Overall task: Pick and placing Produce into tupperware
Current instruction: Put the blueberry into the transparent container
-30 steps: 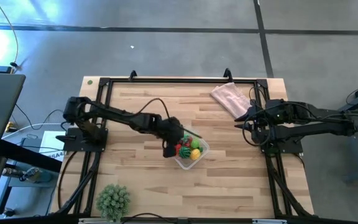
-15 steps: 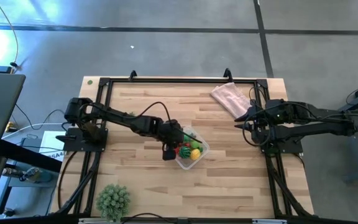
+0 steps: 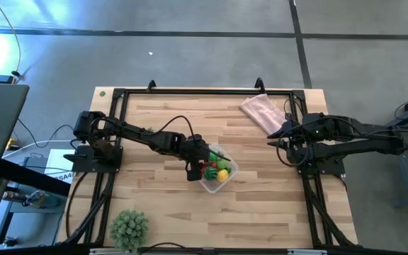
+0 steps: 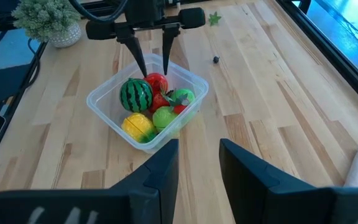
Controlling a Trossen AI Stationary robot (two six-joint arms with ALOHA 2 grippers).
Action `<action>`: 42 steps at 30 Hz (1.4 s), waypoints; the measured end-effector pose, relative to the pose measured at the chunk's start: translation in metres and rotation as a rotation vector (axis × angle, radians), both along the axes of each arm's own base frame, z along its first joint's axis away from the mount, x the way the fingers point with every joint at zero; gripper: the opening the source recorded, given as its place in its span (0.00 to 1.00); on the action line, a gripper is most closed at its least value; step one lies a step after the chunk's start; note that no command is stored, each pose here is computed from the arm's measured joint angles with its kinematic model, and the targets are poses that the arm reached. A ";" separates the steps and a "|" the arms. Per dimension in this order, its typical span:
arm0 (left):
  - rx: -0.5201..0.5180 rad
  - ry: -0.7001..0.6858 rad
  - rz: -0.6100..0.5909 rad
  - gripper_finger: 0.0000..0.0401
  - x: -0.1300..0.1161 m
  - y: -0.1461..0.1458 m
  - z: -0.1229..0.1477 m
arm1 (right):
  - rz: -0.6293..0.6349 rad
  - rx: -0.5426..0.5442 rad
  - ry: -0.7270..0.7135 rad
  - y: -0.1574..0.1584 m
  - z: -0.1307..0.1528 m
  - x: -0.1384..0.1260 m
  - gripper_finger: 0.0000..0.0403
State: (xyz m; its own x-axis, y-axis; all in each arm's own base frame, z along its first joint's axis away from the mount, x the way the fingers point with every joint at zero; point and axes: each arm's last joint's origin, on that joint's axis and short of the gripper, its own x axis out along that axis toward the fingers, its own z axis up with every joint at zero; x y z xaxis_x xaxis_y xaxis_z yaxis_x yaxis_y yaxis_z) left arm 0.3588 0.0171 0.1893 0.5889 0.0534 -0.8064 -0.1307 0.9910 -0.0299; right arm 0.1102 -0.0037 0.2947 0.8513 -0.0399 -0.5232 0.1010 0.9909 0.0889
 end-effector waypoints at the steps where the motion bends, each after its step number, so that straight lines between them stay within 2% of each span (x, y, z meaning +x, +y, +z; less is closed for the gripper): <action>1: -0.003 -0.009 0.004 0.39 0.001 0.000 0.001 | 0.000 0.000 0.000 0.000 0.000 0.000 0.26; 6: -0.045 -0.034 0.063 0.40 0.004 0.000 0.006 | 0.000 0.000 0.000 0.000 0.000 0.000 0.26; 10: -0.025 -0.023 0.078 0.38 0.009 0.001 0.023 | 0.000 0.000 0.000 0.000 0.000 0.000 0.26; 19: 0.070 0.106 0.169 0.30 0.008 0.015 0.078 | 0.000 0.000 0.000 0.000 0.000 0.000 0.26; 23: 0.057 0.155 0.246 0.27 0.002 0.027 0.099 | 0.000 0.001 0.000 0.000 0.000 0.000 0.26; 27: 0.008 0.206 0.395 0.23 -0.009 0.045 0.108 | -0.001 0.001 0.000 0.000 0.000 0.000 0.26; 31: -0.037 0.247 0.468 0.21 -0.026 0.060 0.111 | 0.000 0.001 0.000 0.000 0.000 0.000 0.26; 38: -0.082 0.187 0.510 0.20 -0.057 0.069 0.116 | 0.000 0.000 0.000 0.000 0.000 0.000 0.26; 42: -0.114 0.106 0.496 0.20 -0.075 0.069 0.105 | 0.000 0.001 0.000 0.000 0.000 0.000 0.26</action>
